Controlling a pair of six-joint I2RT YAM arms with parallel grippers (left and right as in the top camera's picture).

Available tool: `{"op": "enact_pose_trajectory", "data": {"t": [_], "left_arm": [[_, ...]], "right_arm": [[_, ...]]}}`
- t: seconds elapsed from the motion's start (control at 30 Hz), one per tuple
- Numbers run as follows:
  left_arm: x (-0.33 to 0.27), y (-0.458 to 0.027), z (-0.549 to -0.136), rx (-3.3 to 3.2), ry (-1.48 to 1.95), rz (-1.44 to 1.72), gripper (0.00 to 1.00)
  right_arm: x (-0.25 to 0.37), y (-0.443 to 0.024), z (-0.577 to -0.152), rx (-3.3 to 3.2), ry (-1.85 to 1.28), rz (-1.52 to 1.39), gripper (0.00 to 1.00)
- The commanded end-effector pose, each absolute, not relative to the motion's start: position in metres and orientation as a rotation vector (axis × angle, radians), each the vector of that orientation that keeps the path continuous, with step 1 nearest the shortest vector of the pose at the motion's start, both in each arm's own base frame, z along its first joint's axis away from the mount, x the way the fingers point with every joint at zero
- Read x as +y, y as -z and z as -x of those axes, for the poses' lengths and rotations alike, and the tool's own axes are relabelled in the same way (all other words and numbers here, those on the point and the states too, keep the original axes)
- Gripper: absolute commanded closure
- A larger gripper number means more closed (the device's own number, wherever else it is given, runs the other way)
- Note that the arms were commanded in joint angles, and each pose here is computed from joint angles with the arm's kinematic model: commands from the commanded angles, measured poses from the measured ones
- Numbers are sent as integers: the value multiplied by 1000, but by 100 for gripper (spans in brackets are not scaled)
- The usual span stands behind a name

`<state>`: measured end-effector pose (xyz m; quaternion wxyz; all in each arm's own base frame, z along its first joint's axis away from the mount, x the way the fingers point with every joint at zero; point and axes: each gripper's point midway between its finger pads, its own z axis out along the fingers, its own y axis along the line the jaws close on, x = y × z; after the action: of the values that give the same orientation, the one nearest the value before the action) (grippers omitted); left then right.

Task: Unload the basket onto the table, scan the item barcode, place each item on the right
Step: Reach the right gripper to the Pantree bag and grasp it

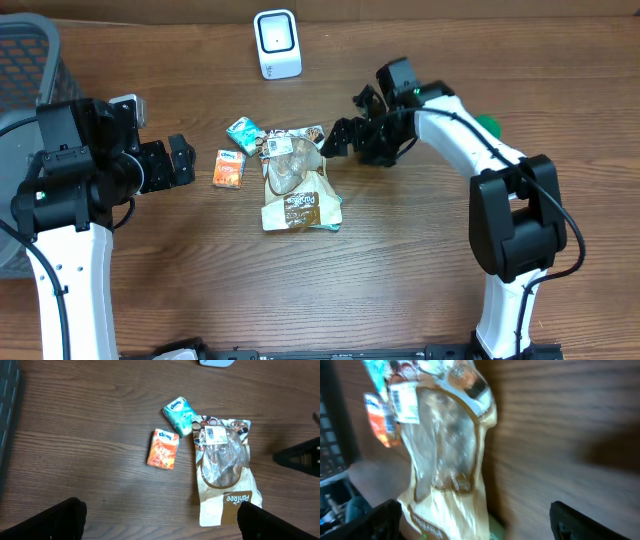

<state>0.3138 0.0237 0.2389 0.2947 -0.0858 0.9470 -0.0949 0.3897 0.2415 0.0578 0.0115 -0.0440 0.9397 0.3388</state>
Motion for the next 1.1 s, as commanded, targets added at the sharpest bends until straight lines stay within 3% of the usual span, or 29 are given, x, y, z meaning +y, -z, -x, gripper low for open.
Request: {"op": "enact_pose_trajectory", "data": {"t": [0.0, 0.3, 0.6, 0.8, 0.93, 1.0, 1.07], "left_arm": [[26, -243, -316, 2508, 238, 222, 1], [26, -243, -316, 2508, 238, 222, 0], [26, -244, -316, 2508, 238, 222, 0], [26, -243, -316, 2508, 238, 222, 0], [26, -243, -316, 2508, 238, 222, 0], [26, -243, -316, 2508, 238, 222, 0], [26, -243, -316, 2508, 238, 222, 0]], "right_arm": [[257, -58, -378, 2913, -1193, 120, 7], [281, -38, -361, 2904, -1258, 145, 8], [300, -8, -375, 2893, -1214, 51, 12], [315, 11, -369, 2880, -1402, 80, 13], [322, 4, -364, 2837, -1508, 163, 26], [323, 2, -362, 2834, -1534, 169, 44], [324, 0, -360, 2833, -1557, 173, 55]]}}
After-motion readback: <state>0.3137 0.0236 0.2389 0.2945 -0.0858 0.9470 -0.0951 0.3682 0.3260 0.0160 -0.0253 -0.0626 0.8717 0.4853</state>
